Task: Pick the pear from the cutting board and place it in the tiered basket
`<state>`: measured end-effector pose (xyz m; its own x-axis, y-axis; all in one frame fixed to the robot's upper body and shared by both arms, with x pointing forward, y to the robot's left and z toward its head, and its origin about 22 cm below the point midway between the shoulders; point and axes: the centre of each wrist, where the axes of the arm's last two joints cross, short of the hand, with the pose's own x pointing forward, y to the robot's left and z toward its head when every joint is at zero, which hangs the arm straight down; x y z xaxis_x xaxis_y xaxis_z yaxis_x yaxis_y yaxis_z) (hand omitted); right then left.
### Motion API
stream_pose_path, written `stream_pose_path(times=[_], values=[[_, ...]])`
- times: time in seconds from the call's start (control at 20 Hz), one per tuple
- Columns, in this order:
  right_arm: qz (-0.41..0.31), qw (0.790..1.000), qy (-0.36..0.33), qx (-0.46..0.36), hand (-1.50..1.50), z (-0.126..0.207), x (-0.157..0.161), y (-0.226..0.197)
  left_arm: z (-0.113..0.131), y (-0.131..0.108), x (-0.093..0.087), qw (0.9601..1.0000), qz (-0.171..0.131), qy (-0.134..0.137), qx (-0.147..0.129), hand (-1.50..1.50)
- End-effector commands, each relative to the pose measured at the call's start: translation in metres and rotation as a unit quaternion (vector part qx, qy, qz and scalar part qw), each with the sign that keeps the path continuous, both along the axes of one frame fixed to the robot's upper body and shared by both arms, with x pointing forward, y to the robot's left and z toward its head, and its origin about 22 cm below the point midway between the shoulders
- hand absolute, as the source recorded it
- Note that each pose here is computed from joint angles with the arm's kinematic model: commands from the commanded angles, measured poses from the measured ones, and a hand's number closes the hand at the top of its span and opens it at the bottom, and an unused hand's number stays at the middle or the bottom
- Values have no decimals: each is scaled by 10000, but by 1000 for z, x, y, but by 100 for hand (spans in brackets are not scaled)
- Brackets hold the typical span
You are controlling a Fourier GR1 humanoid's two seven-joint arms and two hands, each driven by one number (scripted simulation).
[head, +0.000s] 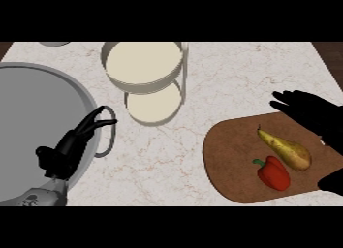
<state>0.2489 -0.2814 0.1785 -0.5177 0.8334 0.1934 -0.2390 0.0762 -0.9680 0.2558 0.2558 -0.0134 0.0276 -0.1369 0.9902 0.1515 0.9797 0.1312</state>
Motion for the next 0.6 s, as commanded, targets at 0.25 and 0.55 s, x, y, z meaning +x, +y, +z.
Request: stream_pose_path(times=[0.25, 0.55], values=[[-334, 9860, 328, -1603, -150, 22, -67, 35, -12, -14, 2, 9997, -112, 16, -195, 0], [-740, 9850, 93, -1559, -150, 7, -81, 47, -18, -7, 10, 9994, -240, 107, -222, 0]])
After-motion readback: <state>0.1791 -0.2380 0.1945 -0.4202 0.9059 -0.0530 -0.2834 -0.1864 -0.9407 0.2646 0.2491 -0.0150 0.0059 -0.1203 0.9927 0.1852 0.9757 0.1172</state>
